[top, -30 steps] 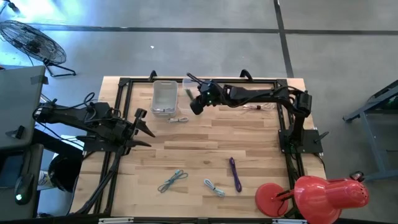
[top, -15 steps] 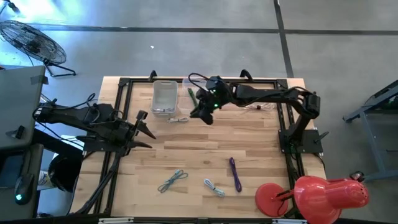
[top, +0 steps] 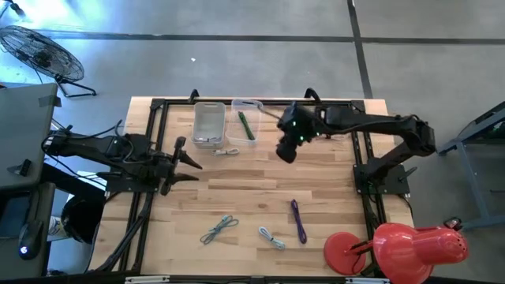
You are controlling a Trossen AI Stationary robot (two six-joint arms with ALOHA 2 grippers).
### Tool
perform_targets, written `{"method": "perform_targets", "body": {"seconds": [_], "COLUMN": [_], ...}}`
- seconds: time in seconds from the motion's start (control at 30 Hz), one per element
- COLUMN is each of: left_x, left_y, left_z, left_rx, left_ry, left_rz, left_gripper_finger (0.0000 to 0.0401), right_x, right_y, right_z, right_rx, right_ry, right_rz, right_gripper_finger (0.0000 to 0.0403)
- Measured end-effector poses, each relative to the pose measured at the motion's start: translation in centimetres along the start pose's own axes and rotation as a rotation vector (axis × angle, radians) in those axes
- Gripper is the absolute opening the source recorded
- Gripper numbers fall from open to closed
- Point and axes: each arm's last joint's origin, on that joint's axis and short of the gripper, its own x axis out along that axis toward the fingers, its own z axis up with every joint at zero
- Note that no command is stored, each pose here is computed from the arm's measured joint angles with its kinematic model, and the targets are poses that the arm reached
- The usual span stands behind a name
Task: Pick & Place USB Port
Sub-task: Put the striped blue charger cable into the transparent bin
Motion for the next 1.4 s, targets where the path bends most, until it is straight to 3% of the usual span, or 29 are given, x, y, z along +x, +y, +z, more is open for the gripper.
{"method": "perform_targets", "body": {"seconds": [0.33,0.57,0.83,1.07,1.4], "left_x": [0.1,0.2,0.3,0.9,2.0], "left_y": [-0.3,-0.4,-0.5,-0.5,-0.7], "left_z": [-0.8,-0.9,-1.1,-1.3,-1.7], "left_rx": [-0.003,-0.013,-0.035,-0.036,-0.038], "left_ry": [0.069,0.075,0.092,0.113,0.157], "left_rz": [0.010,0.007,-0.003,-0.013,-0.035], "left_gripper_finger": [0.0165,0.0165,0.0165,0.0165,0.0165], "right_x": [0.5,0.7,3.1,6.1,9.6], "right_y": [6.9,10.4,12.5,13.4,13.6], "right_z": [-4.9,-7.4,-9.8,-12.1,-14.1], "right_rx": [0.074,0.029,0.061,0.067,0.082], "right_ry": [0.134,0.147,0.254,0.432,0.543], "right_rz": [-0.025,-0.006,-0.043,-0.102,-0.207], "right_gripper_finger": [0.0098,0.0098,0.0108,0.0160,0.0214]}}
